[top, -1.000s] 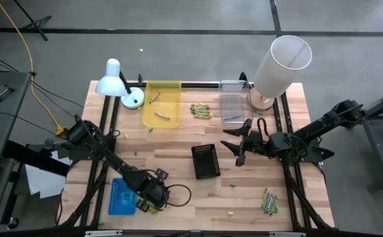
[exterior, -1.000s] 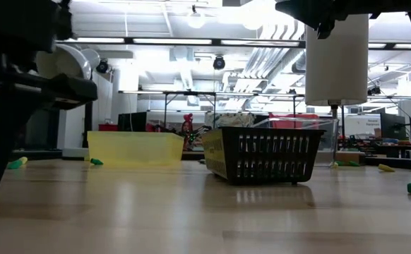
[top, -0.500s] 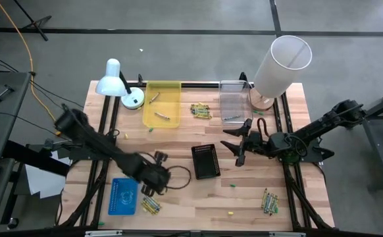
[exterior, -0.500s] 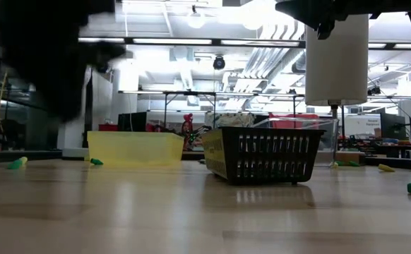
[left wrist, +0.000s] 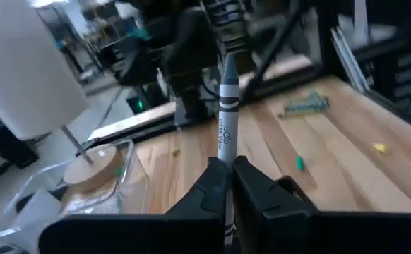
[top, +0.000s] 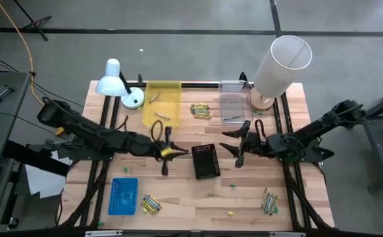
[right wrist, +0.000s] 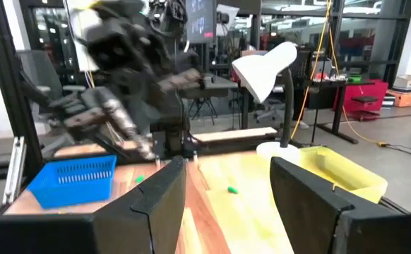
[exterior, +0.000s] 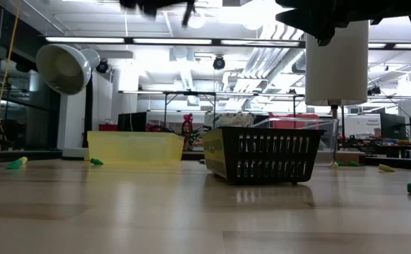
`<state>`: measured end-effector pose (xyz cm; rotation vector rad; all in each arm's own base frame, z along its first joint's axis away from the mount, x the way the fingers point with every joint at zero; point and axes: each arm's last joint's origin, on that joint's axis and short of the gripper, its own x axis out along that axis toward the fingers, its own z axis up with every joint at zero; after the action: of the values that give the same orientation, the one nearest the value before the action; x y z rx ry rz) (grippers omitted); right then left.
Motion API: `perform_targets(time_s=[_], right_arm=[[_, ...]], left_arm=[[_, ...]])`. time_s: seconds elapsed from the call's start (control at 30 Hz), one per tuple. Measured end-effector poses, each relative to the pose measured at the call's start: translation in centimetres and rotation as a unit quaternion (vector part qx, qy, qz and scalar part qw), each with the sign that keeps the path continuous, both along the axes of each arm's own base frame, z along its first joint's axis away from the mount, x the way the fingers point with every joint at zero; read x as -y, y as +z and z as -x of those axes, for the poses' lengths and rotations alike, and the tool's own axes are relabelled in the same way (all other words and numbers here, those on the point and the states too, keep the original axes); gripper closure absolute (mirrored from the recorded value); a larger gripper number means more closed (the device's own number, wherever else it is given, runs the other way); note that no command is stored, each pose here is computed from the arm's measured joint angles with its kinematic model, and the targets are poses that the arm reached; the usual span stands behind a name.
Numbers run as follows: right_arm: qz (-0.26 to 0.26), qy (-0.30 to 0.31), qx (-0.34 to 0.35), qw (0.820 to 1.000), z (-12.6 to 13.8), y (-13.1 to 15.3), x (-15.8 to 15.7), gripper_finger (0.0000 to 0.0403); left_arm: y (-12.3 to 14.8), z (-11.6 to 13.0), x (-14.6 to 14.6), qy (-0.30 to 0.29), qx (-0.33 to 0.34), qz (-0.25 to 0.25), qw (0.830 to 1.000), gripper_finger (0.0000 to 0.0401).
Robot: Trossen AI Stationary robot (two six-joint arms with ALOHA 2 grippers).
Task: Sort crayons
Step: Put the gray crayon into the yellow transparent bin
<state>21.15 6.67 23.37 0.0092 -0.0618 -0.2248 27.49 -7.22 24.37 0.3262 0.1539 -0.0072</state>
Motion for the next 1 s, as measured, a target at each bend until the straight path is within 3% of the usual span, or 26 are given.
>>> perform_targets(time_s=[0.17, 0.3, 0.63, 0.8, 1.0], right_arm=[[0.009, 0.0, -0.008, 1.0, -0.2, -0.2, 0.1, 0.0203], [0.013, -0.008, 0.0, 1.0, -1.4, -0.9, 1.1, 0.0203], [0.026, 0.009, 0.048, 0.998, -6.7, -3.7, 5.5, 0.0203], [0.03, 0.023, 0.03, 0.999, -8.8, -4.2, 5.8, 0.0203], [0.041, 0.027, 0.026, 0.998, -9.7, -4.0, 5.7, 0.0203]], left_arm=[[-3.6, 2.1, -3.3, 0.047, 0.109, 0.083, 0.989, 0.0401], [-4.8, 3.5, -4.6, 0.057, 0.137, 0.126, 0.981, 0.0401], [-4.6, 3.2, -4.9, 0.032, 0.137, 0.14, 0.98, 0.0401], [-4.7, 3.2, -4.9, 0.03, 0.131, 0.14, 0.981, 0.0401], [-4.7, 3.2, -4.9, 0.031, 0.129, 0.149, 0.98, 0.0401]])
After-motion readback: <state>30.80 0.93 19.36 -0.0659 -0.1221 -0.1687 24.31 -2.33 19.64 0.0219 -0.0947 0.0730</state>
